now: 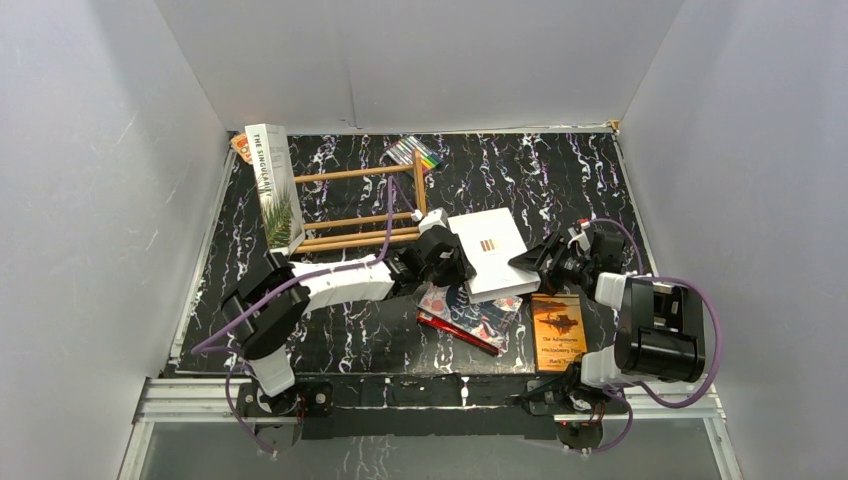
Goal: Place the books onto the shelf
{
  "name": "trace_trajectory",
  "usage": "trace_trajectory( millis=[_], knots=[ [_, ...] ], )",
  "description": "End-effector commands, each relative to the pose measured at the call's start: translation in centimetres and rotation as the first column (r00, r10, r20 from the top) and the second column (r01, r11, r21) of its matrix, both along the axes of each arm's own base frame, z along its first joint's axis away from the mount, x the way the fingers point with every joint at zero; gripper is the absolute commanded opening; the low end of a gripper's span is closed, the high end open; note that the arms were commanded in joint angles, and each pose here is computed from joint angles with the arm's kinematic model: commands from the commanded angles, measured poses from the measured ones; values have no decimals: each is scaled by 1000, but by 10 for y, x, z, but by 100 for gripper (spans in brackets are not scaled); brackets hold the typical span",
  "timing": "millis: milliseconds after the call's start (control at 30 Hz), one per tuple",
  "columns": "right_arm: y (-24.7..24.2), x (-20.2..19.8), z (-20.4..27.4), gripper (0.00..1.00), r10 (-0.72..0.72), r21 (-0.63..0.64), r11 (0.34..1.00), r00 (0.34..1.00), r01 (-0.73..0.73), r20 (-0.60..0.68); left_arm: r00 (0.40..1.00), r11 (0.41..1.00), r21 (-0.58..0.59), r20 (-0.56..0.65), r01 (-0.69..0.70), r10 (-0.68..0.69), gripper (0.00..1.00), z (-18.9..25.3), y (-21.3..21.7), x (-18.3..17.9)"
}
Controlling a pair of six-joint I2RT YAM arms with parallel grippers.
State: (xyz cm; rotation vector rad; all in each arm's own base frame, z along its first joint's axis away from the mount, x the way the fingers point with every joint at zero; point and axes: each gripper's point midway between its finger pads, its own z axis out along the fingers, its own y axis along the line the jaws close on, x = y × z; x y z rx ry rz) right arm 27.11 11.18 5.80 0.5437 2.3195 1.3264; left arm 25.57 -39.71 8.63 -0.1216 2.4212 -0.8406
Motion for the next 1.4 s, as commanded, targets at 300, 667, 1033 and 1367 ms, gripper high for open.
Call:
trace_trajectory(
  millis=[300,667,1033,1367],
  knots=[
    [16,0,51,61,44,142,987,975,-76,216,999,997,67,-45,27,-24,36,-31,45,-32],
    [11,4,81,46,35,64,996,942,-59,332,999,999,7,39,37,-37,54,25,43,-6],
    [-22,35,162,43,-7,-232,958,823,169,569,953,997,-24,297,67,-57,75,166,41,25],
    [3,39,239,40,99,-418,846,673,331,733,920,987,-146,393,65,-3,82,263,25,82]
  ],
)
